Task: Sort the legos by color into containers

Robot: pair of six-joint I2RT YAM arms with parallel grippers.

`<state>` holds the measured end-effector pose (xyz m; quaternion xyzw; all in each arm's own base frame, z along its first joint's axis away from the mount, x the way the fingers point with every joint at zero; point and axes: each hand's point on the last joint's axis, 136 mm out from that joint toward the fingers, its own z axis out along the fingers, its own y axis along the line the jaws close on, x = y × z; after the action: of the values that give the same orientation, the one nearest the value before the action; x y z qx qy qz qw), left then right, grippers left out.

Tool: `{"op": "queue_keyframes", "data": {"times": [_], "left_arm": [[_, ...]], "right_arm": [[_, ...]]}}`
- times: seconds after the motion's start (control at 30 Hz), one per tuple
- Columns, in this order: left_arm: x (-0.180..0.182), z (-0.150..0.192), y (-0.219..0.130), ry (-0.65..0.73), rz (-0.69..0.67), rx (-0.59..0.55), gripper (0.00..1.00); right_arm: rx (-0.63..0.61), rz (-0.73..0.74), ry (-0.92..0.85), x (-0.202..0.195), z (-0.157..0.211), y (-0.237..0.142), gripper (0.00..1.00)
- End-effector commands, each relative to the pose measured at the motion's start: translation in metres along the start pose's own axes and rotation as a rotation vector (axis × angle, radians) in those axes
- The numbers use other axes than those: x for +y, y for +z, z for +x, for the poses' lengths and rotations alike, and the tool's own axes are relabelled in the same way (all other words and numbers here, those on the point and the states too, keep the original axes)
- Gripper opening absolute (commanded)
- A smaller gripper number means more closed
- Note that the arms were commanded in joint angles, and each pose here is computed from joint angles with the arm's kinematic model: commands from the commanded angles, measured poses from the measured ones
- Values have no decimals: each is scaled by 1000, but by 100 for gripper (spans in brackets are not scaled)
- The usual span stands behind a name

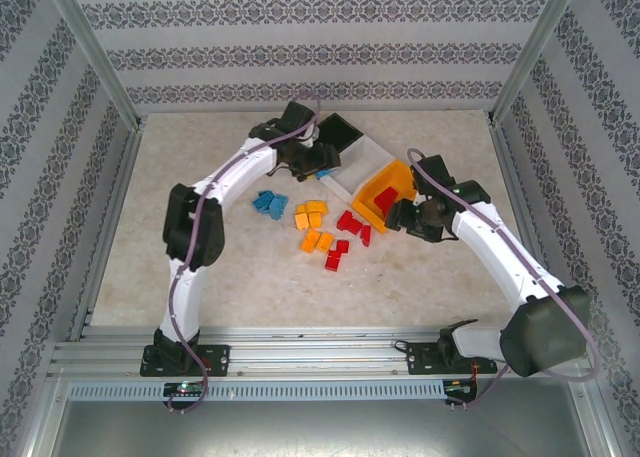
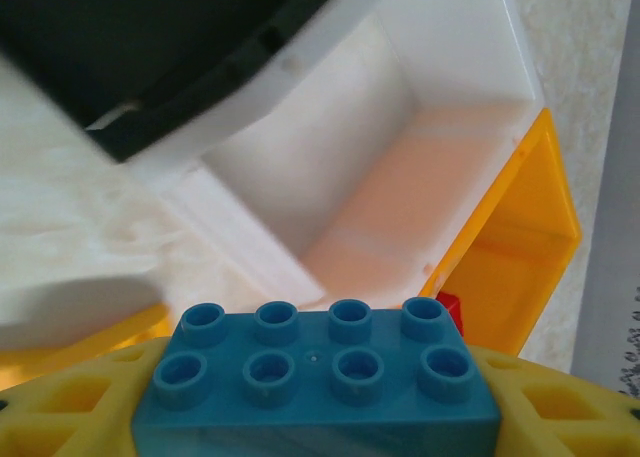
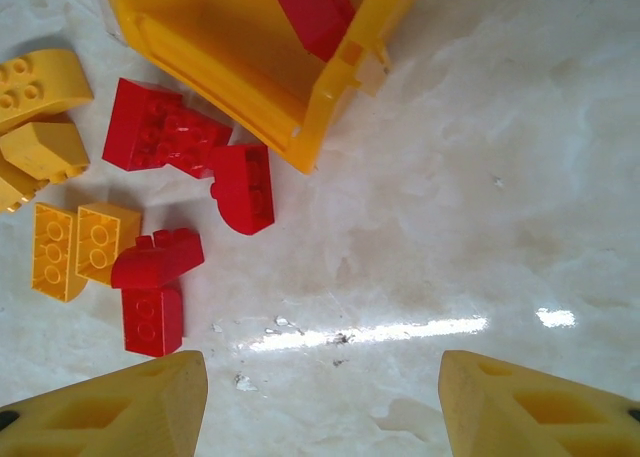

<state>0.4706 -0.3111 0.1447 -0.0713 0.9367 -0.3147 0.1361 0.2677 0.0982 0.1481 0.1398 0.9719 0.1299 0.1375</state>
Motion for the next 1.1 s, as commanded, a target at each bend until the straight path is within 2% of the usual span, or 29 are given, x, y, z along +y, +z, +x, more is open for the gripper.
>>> {"op": "queue_keyframes", "data": {"times": [0.0, 0.2, 0.4, 0.57, 0.7, 0.93, 1.07], "left_arm": [[-44, 7, 19, -11, 102, 32, 62], [-54, 6, 57, -13, 98, 67, 63], [-51, 4, 75, -29, 83, 76, 66], [-50, 4, 79, -41, 86, 82, 78], [-52, 3, 71, -18, 79, 70, 87], [-59, 1, 42, 27, 68, 55, 89], [-55, 4, 5, 124, -9, 30, 89]], "right_arm": [[-6, -6, 32, -7, 4, -4, 63], [6, 5, 42, -18, 12, -4, 63], [11, 4, 49, -23, 18, -4, 64], [4, 7, 50, -25, 19, -6, 65], [1, 8, 53, -26, 18, -5, 66], [9, -16, 41, -16, 12, -4, 66], [98, -9, -14, -2, 25, 10, 66]]}}
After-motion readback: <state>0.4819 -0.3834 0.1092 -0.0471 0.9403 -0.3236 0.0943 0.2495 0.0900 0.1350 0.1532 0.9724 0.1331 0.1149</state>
